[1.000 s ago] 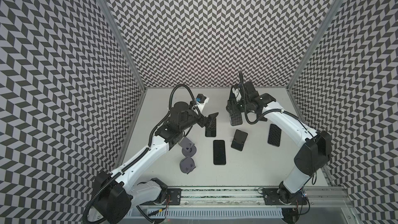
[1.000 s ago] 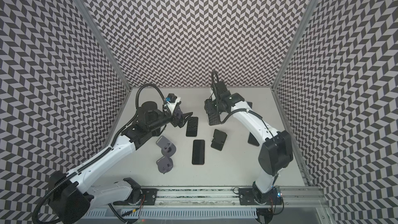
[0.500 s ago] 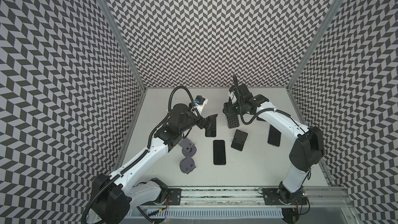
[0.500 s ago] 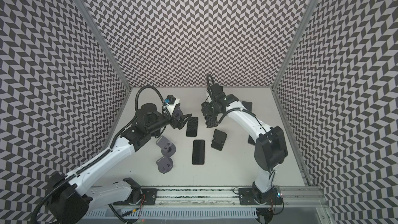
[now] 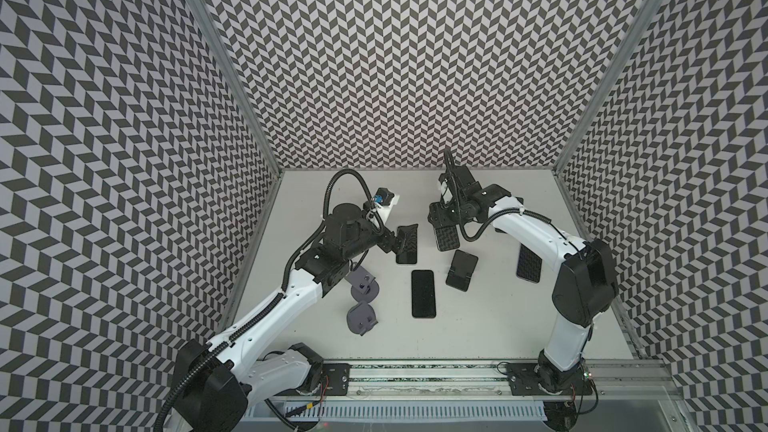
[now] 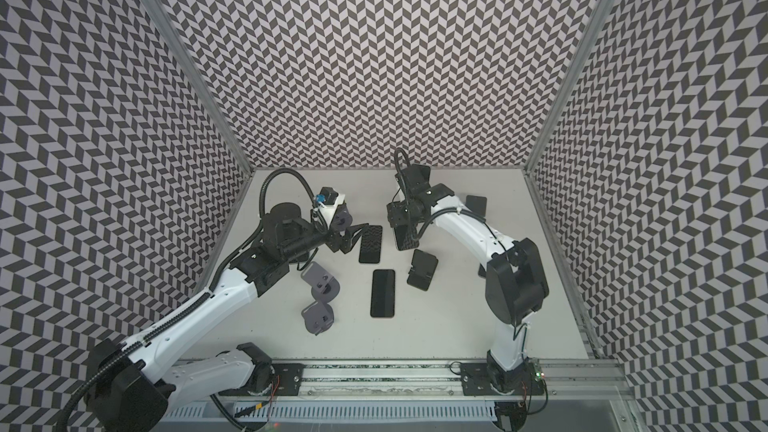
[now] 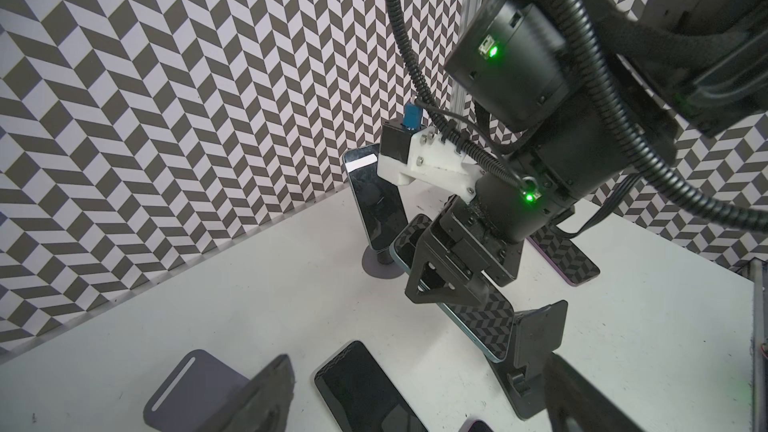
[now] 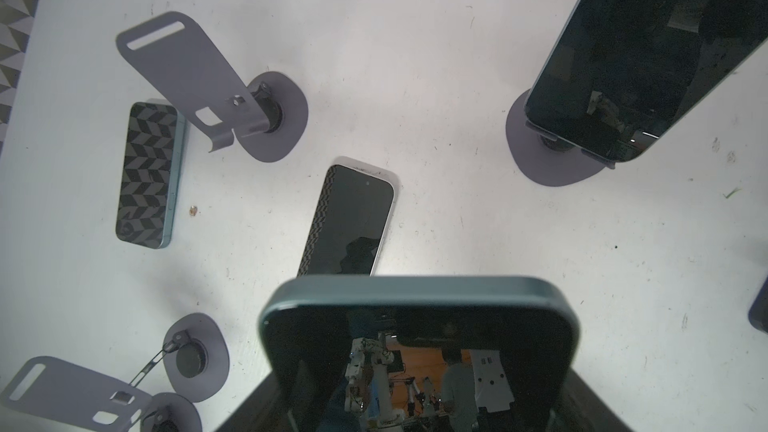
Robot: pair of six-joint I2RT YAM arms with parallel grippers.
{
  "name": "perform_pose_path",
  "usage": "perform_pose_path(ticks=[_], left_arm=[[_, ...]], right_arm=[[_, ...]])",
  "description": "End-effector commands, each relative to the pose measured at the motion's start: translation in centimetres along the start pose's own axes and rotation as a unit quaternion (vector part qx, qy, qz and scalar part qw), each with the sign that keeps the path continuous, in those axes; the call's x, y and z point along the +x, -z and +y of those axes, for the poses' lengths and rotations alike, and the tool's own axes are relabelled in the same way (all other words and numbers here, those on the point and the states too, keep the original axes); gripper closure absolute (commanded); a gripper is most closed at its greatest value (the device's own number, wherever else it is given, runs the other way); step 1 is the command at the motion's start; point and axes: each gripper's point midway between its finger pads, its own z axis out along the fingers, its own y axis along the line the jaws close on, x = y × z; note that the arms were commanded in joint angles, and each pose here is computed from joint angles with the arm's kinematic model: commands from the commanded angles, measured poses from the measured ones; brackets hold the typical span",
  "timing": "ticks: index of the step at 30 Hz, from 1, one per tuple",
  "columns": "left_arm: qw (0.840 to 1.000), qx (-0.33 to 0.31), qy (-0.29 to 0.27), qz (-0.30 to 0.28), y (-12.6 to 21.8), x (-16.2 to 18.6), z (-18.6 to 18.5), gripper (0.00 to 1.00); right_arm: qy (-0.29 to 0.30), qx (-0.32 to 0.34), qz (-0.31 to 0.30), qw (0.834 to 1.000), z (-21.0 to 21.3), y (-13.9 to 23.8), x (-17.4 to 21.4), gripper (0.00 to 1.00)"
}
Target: Remove the phone from the phone stand
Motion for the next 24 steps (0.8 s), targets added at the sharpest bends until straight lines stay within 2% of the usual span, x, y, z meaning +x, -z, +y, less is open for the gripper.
perform_pose_path(ticks=[1, 24], left_arm=[[1.0, -0.001, -0.009, 0.002, 0.4, 0.2, -0.1, 0.06], [1.0, -0.003, -0.011, 0.0, 0.8, 0.4, 0.0, 0.06]], right_arm=[[-0.001, -0.001, -0.023, 1.0, 0.4, -0.3, -1.0, 0.4], [-0.006, 0.017, 0.009, 1.0, -0.4, -2.5, 1.6, 0.39]])
